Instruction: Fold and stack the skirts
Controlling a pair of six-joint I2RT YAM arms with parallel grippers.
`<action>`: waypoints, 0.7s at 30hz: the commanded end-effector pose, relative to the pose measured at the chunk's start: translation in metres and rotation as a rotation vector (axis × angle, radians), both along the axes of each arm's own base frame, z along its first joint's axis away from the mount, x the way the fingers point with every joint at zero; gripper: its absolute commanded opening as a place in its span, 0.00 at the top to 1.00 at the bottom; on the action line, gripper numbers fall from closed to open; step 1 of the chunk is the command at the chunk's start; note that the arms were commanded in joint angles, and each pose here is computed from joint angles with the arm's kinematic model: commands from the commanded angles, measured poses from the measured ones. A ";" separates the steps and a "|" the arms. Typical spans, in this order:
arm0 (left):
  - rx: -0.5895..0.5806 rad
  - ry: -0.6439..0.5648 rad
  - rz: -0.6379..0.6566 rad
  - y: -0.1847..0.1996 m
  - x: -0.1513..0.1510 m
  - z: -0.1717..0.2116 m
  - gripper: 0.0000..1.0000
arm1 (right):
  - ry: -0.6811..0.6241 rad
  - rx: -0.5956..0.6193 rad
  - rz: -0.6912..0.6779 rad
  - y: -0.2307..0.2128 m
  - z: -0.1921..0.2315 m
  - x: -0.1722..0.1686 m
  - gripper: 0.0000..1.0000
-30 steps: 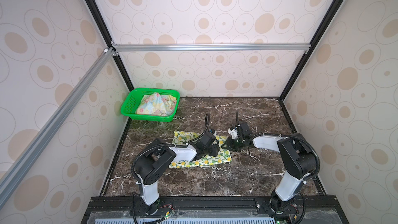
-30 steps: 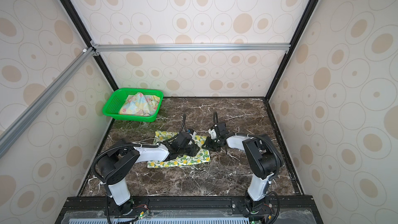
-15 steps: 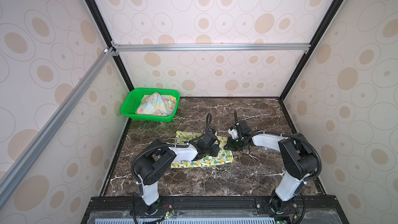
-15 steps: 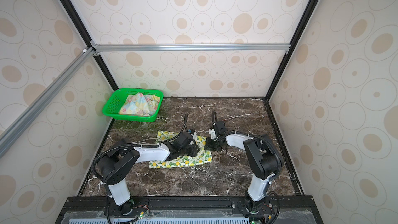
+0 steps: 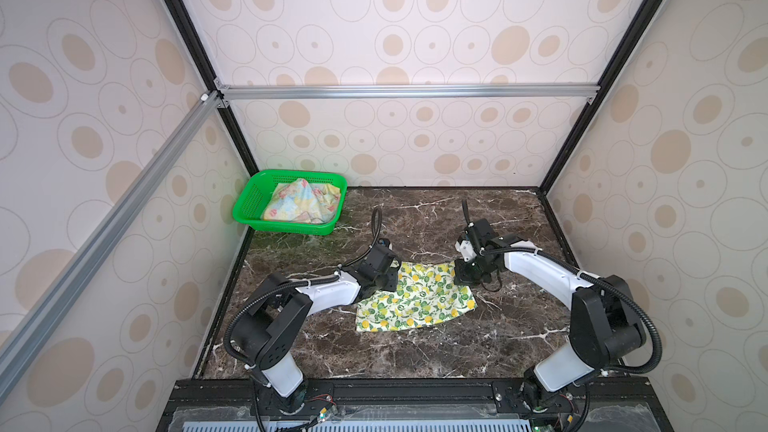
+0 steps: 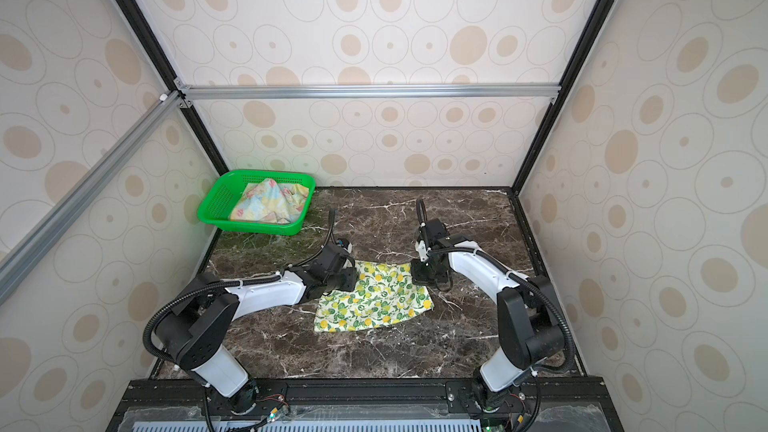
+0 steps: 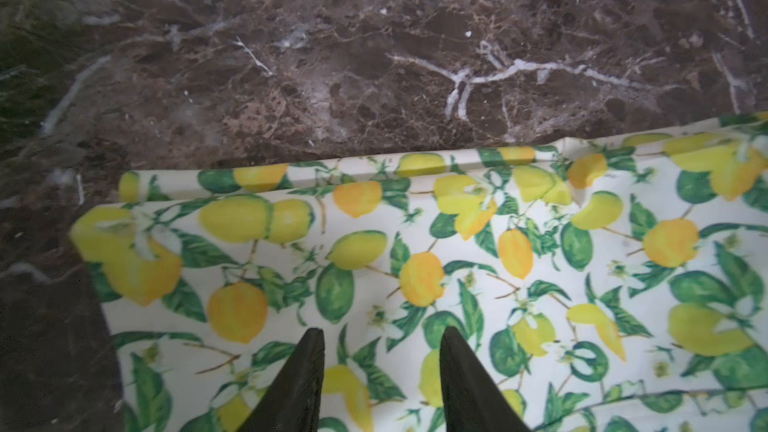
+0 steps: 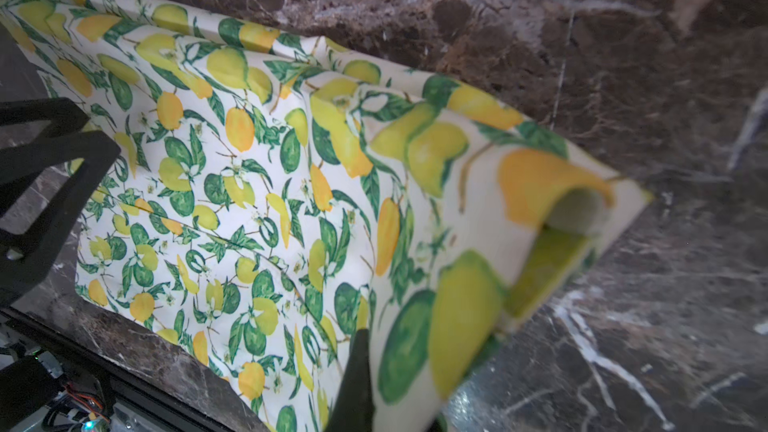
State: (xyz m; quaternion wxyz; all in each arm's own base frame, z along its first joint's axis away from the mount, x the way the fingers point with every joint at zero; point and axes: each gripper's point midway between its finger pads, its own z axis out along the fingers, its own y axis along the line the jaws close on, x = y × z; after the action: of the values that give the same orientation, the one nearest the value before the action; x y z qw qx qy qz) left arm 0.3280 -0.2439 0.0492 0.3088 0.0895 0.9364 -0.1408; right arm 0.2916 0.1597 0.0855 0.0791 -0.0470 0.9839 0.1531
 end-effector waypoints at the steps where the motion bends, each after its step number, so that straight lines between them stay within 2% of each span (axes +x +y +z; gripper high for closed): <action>1: -0.014 0.000 -0.034 0.000 -0.007 0.003 0.55 | 0.039 -0.101 0.034 -0.020 0.010 -0.014 1.00; 11: -0.125 0.056 -0.047 -0.003 -0.035 -0.009 0.55 | -0.002 -0.275 0.046 -0.050 0.048 -0.008 1.00; 21: -0.223 0.117 -0.089 -0.045 -0.058 -0.025 0.57 | -0.026 -0.260 0.037 -0.040 0.068 -0.002 1.00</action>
State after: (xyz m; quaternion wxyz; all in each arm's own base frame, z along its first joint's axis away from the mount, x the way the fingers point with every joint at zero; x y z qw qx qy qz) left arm 0.2764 -0.2774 0.0306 0.2673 0.1021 0.9280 -0.2387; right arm 0.2947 0.1218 0.1416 0.0813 -0.0742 0.9933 0.0350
